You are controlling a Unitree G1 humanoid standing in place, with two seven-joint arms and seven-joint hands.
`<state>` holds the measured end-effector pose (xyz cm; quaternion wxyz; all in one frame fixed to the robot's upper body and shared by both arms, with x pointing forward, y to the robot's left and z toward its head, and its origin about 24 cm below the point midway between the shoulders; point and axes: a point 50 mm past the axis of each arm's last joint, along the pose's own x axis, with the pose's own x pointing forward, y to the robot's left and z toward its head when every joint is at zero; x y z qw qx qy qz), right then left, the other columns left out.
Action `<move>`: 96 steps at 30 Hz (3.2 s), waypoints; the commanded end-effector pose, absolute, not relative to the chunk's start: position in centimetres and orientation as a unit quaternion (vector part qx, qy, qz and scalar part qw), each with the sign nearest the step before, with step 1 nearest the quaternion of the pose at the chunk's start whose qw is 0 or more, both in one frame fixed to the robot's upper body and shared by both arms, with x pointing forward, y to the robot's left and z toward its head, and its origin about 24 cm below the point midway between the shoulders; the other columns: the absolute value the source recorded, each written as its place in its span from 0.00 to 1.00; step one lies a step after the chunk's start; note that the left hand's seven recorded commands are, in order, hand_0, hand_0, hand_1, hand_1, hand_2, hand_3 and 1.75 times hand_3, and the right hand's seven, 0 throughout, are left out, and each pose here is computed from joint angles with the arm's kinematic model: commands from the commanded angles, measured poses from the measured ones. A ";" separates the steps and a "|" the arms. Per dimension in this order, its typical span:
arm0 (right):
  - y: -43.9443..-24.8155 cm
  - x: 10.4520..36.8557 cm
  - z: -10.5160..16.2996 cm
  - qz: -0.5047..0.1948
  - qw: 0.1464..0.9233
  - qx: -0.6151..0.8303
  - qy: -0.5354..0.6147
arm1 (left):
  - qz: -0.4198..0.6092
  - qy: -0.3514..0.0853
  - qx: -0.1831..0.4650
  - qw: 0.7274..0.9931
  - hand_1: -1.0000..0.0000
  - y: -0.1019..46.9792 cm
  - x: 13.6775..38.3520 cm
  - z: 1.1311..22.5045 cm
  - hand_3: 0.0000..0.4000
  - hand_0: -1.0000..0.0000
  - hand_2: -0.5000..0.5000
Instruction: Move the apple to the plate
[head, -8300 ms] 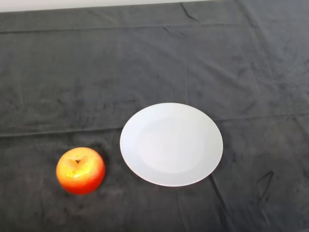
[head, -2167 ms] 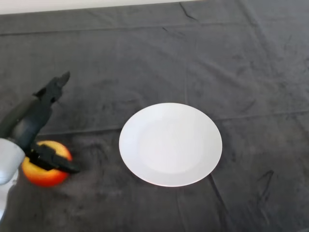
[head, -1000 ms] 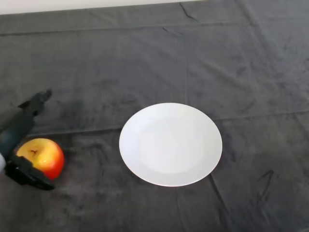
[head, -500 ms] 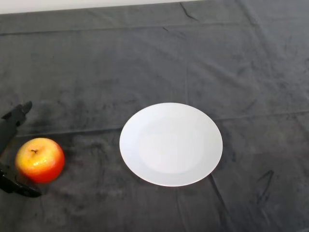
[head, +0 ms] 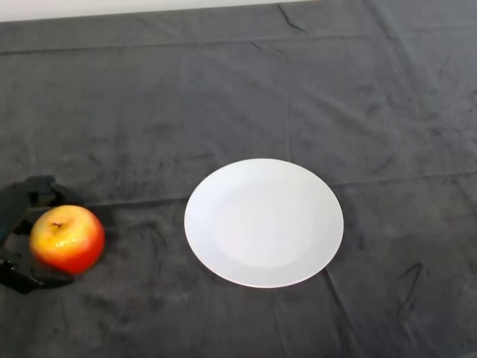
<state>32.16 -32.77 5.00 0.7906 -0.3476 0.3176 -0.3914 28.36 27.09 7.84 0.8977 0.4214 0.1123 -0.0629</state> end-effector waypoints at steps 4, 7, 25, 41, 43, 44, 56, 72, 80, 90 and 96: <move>-33.3 31.2 4.0 -0.390 0.780 -0.353 0.338 | -0.038 0.085 0.408 0.908 0.00 27.3 29.5 9.8 1.00 0.00 0.50; -33.3 31.2 4.0 -0.390 0.780 -0.353 0.338 | -0.029 0.064 0.408 0.910 0.00 26.6 29.8 10.6 1.00 0.00 0.50; -33.3 31.2 4.0 -0.389 0.781 -0.353 0.338 | 0.015 -0.081 0.398 0.914 0.00 20.2 31.7 13.4 1.00 0.00 0.50; -33.3 31.2 4.0 -0.389 0.781 -0.353 0.338 | -0.083 -0.115 0.401 0.905 0.00 13.5 33.7 12.0 1.00 0.00 0.50; -33.3 31.2 4.0 -0.389 0.781 -0.353 0.338 | -0.100 -0.113 0.403 0.903 0.00 12.6 33.8 11.4 1.00 0.00 0.50; -33.3 31.2 4.0 -0.389 0.781 -0.353 0.338 | -0.108 -0.111 0.403 0.902 0.00 12.3 33.8 11.2 1.00 0.00 0.50; -33.3 31.2 4.0 -0.390 0.780 -0.353 0.338 | -0.205 -0.100 0.411 0.883 0.00 7.7 34.1 9.7 1.00 0.00 0.50; -33.3 31.2 4.0 -0.390 0.780 -0.353 0.339 | -0.270 -0.095 0.459 0.841 1.00 6.8 34.3 8.4 0.00 1.00 0.50; -33.3 31.2 4.0 -0.391 0.779 -0.353 0.339 | -0.277 -0.093 0.474 0.831 1.00 7.1 34.6 8.8 0.00 1.00 0.50; -33.3 31.2 4.0 -0.391 0.779 -0.354 0.339 | -0.255 -0.112 0.455 0.846 1.00 8.5 34.8 10.2 0.00 1.00 0.50; -33.3 31.2 4.0 -0.391 0.779 -0.354 0.339 | -0.226 -0.129 0.428 0.865 1.00 10.5 34.9 11.2 0.00 1.00 0.50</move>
